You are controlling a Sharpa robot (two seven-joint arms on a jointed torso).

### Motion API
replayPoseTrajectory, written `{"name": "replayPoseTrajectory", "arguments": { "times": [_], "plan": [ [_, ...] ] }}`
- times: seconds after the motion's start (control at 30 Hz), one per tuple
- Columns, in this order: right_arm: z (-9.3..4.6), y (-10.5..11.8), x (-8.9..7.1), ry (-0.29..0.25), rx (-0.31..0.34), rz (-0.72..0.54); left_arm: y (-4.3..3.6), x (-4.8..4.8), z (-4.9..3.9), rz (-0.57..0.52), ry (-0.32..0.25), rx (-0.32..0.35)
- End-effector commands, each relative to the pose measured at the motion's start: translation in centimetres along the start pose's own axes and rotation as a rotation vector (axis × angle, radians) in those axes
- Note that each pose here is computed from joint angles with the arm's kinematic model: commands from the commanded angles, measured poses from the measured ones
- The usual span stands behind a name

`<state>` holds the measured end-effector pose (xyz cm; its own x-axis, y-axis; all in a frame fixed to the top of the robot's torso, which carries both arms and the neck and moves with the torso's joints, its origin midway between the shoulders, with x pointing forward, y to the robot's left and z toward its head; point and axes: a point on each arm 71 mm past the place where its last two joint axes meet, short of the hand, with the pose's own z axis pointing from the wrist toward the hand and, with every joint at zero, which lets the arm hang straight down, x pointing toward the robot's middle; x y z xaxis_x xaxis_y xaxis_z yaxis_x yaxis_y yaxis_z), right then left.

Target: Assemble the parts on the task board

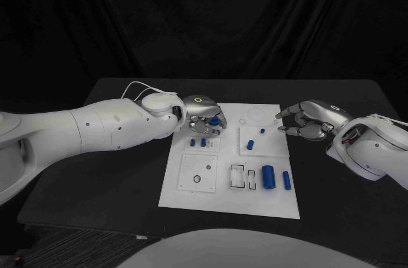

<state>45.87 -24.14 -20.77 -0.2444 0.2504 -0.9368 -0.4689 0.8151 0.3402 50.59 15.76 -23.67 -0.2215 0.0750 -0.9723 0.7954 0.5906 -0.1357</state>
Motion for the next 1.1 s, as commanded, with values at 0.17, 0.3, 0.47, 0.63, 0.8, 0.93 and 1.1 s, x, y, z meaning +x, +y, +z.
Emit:
{"name": "replayPoseTrajectory", "arguments": {
  "times": [0.17, 0.3, 0.47, 0.63, 0.8, 0.93, 1.1],
  "plan": [
    [0.0, 0.0, 0.1, 0.003, 0.003, 0.000, 0.23, 0.61, 0.21, -0.010, 0.038, -0.024],
    [0.1, 0.0, 0.1, 0.003, 0.003, -0.001, 0.36, 0.91, 0.25, -0.013, 0.046, -0.030],
    [0.1, 0.0, 0.1, 0.003, 0.005, -0.001, 0.48, 1.21, 0.23, -0.016, 0.052, -0.035],
    [0.1, 0.0, 0.1, 0.001, 0.002, -0.002, 0.49, 1.47, 0.23, -0.019, 0.053, -0.034],
    [0.2, 0.2, 0.1, -0.007, -0.009, -0.001, 0.35, 1.56, 0.25, -0.015, 0.035, -0.023],
    [0.2, 0.2, 0.1, -0.011, -0.012, -0.001, 0.26, 1.51, 0.20, -0.006, 0.004, -0.005],
    [0.3, 0.2, 0.1, -0.009, -0.011, -0.002, 0.22, 1.49, 0.12, 0.001, -0.014, 0.012]
  ]
}}
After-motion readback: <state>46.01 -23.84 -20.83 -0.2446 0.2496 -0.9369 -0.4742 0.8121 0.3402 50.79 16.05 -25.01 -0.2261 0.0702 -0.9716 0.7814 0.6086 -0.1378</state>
